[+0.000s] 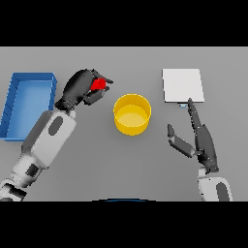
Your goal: Pick up the red beaker and tilt it to pour out 1 green nut into yellow bowl. Pick up the yellow bowl and place it on the metallic measuring scale.
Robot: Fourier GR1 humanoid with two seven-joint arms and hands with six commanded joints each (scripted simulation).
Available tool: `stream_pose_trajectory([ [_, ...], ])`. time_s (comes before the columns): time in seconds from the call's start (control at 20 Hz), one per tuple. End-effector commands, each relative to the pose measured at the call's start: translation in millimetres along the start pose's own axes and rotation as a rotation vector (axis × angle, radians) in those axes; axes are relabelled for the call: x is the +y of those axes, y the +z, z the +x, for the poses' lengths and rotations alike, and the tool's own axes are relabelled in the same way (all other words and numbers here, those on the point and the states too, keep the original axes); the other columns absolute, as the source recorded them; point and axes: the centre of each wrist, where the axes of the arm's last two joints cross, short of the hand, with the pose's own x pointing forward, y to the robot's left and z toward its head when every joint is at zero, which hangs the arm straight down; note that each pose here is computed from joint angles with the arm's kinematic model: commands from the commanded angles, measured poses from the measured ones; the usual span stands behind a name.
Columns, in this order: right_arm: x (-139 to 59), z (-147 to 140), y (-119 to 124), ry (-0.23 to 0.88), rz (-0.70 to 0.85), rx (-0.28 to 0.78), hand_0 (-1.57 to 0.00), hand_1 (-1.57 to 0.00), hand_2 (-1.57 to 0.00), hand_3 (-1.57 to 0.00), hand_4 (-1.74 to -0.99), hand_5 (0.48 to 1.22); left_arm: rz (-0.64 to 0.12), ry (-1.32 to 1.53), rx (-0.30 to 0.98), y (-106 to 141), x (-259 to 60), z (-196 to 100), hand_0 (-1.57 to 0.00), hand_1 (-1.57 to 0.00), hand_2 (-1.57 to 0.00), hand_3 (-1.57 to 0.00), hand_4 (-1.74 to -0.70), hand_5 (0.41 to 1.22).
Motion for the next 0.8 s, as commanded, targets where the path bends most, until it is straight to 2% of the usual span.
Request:
stream_pose_trajectory([
  [0.0,-0.3,2.1,-1.4,0.000,-0.002,-0.013,0.00,0.00,0.00,0.00,-1.260,0.719,-0.022,-0.090,-0.018,-4.5,-0.2,3.1,-1.57,-1.57,-1.57,-1.57,-1.74,1.123],
  [0.35,4.7,0.8,-2.9,-0.028,0.000,-0.013,0.00,0.00,0.00,0.00,-1.264,0.717,-0.203,-0.596,-0.150,-32.8,1.0,32.0,-1.57,-1.57,-1.57,-1.57,-1.74,1.193],
  [0.5,5.1,-0.7,-4.2,-0.033,-0.005,-0.009,0.00,0.00,0.00,0.00,-1.258,0.697,-0.295,-0.777,-0.189,-43.5,-2.7,44.7,-1.57,-1.57,-1.57,-1.57,-1.61,1.206],
  [0.75,7.7,-1.6,-4.5,-0.049,-0.025,0.009,0.00,0.00,0.00,0.00,-1.220,0.657,-0.426,-1.001,-0.238,-59.5,-6.5,70.2,-1.57,-1.57,-1.57,-1.57,-1.69,1.216],
])
